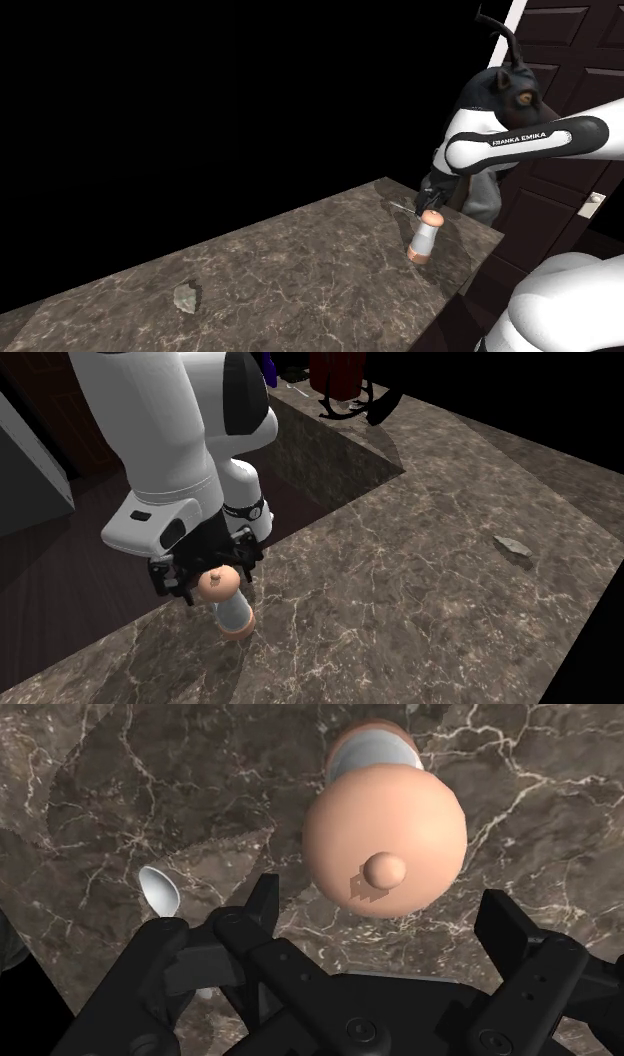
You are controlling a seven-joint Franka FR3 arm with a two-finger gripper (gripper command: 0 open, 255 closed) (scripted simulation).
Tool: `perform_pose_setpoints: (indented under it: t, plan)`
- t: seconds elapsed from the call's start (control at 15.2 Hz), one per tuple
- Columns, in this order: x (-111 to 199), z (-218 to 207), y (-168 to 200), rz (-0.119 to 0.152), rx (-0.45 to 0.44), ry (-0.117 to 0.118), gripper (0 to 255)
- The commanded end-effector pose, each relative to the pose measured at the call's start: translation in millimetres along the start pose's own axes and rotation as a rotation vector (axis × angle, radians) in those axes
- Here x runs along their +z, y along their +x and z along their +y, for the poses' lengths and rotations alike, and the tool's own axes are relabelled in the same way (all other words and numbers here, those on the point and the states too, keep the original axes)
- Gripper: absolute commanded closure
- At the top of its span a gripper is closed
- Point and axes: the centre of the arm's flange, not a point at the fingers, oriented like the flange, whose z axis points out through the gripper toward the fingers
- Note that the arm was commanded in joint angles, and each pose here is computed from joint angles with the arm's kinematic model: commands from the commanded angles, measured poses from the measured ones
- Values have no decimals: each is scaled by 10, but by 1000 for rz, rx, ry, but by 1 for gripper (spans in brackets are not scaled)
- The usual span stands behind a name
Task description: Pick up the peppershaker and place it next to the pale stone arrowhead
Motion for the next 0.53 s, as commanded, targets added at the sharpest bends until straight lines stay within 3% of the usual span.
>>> perform_pose_setpoints:
  t: [0.0,0.46]
  plan:
    - [101,-2,1,1,0,0,0]
    - [131,-2,1,1,0,0,0]
